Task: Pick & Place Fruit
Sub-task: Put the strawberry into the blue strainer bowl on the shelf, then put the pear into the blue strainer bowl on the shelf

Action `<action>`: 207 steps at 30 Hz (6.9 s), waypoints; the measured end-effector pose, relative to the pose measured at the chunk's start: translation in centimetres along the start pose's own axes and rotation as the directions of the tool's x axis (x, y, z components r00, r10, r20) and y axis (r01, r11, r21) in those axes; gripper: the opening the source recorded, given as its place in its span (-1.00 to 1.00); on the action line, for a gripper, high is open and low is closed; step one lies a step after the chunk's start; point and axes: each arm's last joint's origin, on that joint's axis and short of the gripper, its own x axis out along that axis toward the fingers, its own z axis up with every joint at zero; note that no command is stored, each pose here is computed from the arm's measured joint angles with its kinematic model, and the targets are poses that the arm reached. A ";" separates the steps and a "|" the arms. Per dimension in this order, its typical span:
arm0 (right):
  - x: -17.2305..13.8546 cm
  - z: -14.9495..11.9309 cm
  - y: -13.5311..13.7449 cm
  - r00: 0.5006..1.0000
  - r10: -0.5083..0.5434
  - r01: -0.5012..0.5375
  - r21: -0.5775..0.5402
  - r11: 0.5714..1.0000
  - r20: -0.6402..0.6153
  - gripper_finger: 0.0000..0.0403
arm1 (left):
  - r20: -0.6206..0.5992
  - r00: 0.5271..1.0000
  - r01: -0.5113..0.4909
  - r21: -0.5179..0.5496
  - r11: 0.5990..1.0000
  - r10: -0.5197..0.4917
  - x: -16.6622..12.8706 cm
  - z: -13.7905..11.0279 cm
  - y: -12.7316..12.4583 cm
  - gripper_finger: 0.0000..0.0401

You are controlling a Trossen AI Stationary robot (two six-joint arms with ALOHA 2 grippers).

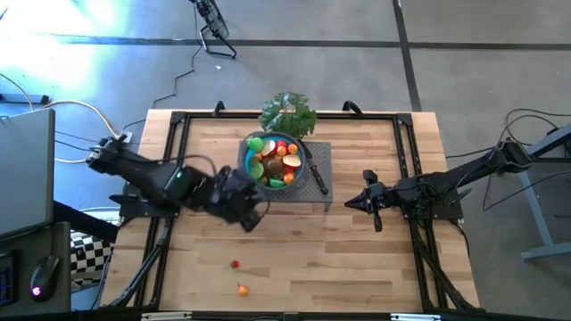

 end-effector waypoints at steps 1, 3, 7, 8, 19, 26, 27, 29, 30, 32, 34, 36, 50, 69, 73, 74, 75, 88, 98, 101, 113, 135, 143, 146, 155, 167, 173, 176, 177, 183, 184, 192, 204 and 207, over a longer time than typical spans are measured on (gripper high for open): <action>0.0 0.0 0.0 1.000 0.000 0.000 0.001 1.000 0.000 -0.98 | -0.004 1.000 0.002 0.007 1.000 -0.002 -0.3 -0.6 -0.3 -0.45; 0.0 0.0 0.0 1.000 0.000 0.000 0.000 1.000 0.000 -0.98 | -0.022 1.000 0.013 0.015 1.000 -0.013 -0.6 -1.8 -0.9 -0.49; 0.0 0.0 0.0 1.000 0.000 0.000 0.000 1.000 0.000 -0.98 | -0.062 0.997 0.043 0.054 0.998 -0.039 -1.3 -4.1 -1.8 -0.52; 0.0 0.0 0.0 1.000 0.001 -0.001 0.000 1.000 0.000 -0.98 | -0.070 0.997 0.050 0.070 0.996 -0.045 -1.4 -4.6 -2.0 -0.52; 0.0 0.0 0.0 1.000 0.003 -0.003 0.000 1.000 0.000 -0.98 | -0.180 0.983 0.063 0.189 0.980 -0.029 -1.5 -11.5 -2.4 -0.52; 0.0 0.2 0.0 1.000 0.003 -0.003 0.006 1.000 0.025 -0.98 | -0.229 0.973 0.036 0.131 0.991 -0.005 -1.4 -15.3 -1.9 -0.52; 0.0 0.3 0.1 0.999 0.004 -0.004 0.007 1.000 0.032 -0.98 | -0.247 0.969 0.038 0.126 0.991 -0.006 -1.5 -15.7 -1.8 -0.52; 0.0 0.5 0.1 0.999 0.005 -0.006 0.023 1.000 0.049 -0.98 | -0.280 0.960 0.040 0.120 0.992 -0.005 -1.5 -16.6 -1.6 -0.52; 0.0 0.5 0.1 0.999 0.005 -0.007 0.035 0.999 0.054 -0.98 | -0.289 0.957 0.040 0.115 0.993 -0.006 -1.6 -17.0 -1.6 -0.52; 0.0 0.6 0.1 0.998 0.006 -0.009 0.055 0.998 0.059 -0.98 | -0.296 0.955 0.042 0.111 0.993 -0.007 -1.5 -17.7 -1.4 -0.52; 0.0 0.6 0.1 0.998 0.006 -0.011 0.078 0.997 0.059 -0.98 | -0.301 0.953 0.062 0.110 0.992 -0.026 -1.3 -18.6 -1.4 -0.52; 0.0 0.6 0.1 0.998 0.006 -0.012 0.099 0.995 0.060 -0.98 | -0.302 0.952 0.088 0.104 0.991 -0.053 -1.1 -19.4 -1.4 -0.52; 0.0 0.6 0.1 0.998 0.002 -0.011 0.140 0.990 0.060 -0.98 | -0.301 0.932 0.218 0.020 0.976 -0.202 2.3 -24.4 -2.1 -0.52; 0.0 0.6 0.1 0.998 0.002 -0.011 0.140 0.990 0.060 -0.98 | -0.383 0.913 0.143 -0.020 0.990 -0.139 5.6 -28.1 -3.2 -0.52; 0.0 0.6 0.1 0.998 0.002 -0.011 0.140 0.990 0.060 -0.98 | -0.384 0.915 0.131 -0.008 0.991 -0.124 5.9 -28.3 -3.2 -0.52; 0.0 0.6 0.1 0.998 0.003 -0.011 0.140 0.990 0.060 -0.98 | -0.383 0.916 0.128 -0.005 0.992 -0.120 6.0 -28.5 -3.2 -0.52; 0.0 0.6 0.1 0.998 0.002 -0.011 0.140 0.990 0.060 -0.98 | -0.379 0.918 0.125 -0.003 0.992 -0.117 6.0 -28.5 -3.2 -0.52; 0.0 0.6 0.1 0.998 0.003 -0.011 0.140 0.990 0.059 -0.98 | -0.321 0.943 0.098 0.013 0.995 -0.089 6.6 -28.9 -3.2 -0.52; 0.0 0.6 0.1 0.998 0.003 -0.011 0.139 0.990 0.060 -0.98 | -0.319 0.945 0.090 0.020 0.996 -0.078 6.7 -28.9 -3.0 -0.52; 0.0 0.6 0.1 0.998 0.003 -0.011 0.139 0.990 0.060 -0.98 | -0.319 0.945 0.090 0.020 0.996 -0.079 6.7 -28.9 -3.0 -0.57; 0.0 0.6 0.1 0.998 0.003 -0.011 0.139 0.990 0.059 -0.98 | -0.320 0.943 0.102 0.006 0.995 -0.095 6.7 -29.0 -3.2 -0.95; 0.0 0.6 0.1 0.998 0.003 -0.011 0.139 0.990 0.060 -0.98 | -0.136 0.960 0.240 -0.040 0.970 -0.243 6.5 -24.4 -7.2 -1.00; 0.0 0.7 0.1 0.998 0.004 -0.013 0.133 0.991 0.068 -0.98 | -0.066 0.970 0.239 0.066 0.969 -0.234 7.9 -16.8 -8.0 -1.00; 0.0 0.6 0.1 0.998 0.004 -0.013 0.133 0.991 0.067 -0.98 | -0.056 0.973 0.230 0.106 0.967 -0.225 8.0 -13.9 -8.1 -1.00; 0.0 0.7 0.1 0.998 0.004 -0.011 0.109 0.994 0.068 -0.98 | -0.060 0.997 0.054 0.258 0.965 -0.040 6.9 -6.0 -6.5 -1.00; 0.0 0.6 0.1 0.998 0.004 -0.004 0.004 1.000 0.067 -0.98 | -0.013 0.996 -0.082 0.282 0.956 0.089 6.1 2.0 -3.1 -1.00; 0.0 0.6 0.1 0.998 0.004 -0.002 -0.023 1.000 0.066 -0.98 | -0.018 0.987 -0.146 0.282 0.948 0.157 6.4 3.9 -1.1 -1.00; 0.0 0.6 0.1 0.998 0.006 -0.005 -0.025 1.000 0.063 -0.98 | -0.031 0.980 -0.180 0.271 0.946 0.195 6.8 4.4 -0.1 -1.00; 0.0 0.6 0.1 0.998 0.006 -0.004 -0.025 1.000 0.061 -0.98 | -0.033 0.978 -0.189 0.266 0.945 0.204 6.9 4.6 0.1 -1.00; 0.0 0.3 0.0 0.999 0.001 0.000 -0.031 1.000 0.034 -0.98 | -0.044 0.973 -0.211 0.237 0.948 0.227 7.4 5.3 1.2 -1.00; 0.0 0.3 0.0 1.000 0.001 0.000 -0.031 1.000 0.031 -0.98 | -0.044 0.972 -0.214 0.234 0.948 0.230 7.5 5.4 1.3 -1.00; 0.0 0.3 0.0 1.000 0.001 0.000 -0.031 1.000 0.031 -0.98 | -0.042 0.972 -0.216 0.229 0.949 0.231 7.5 5.5 1.4 -0.93; 0.0 0.3 0.0 0.999 0.002 0.000 -0.031 1.000 0.034 -0.98 | -0.046 0.973 -0.214 0.215 0.953 0.228 7.4 5.5 1.5 -0.72; 0.0 0.3 0.1 0.999 0.002 -0.001 -0.030 1.000 0.036 -0.98 | -0.054 0.983 -0.162 0.198 0.967 0.176 6.3 5.7 1.6 -0.73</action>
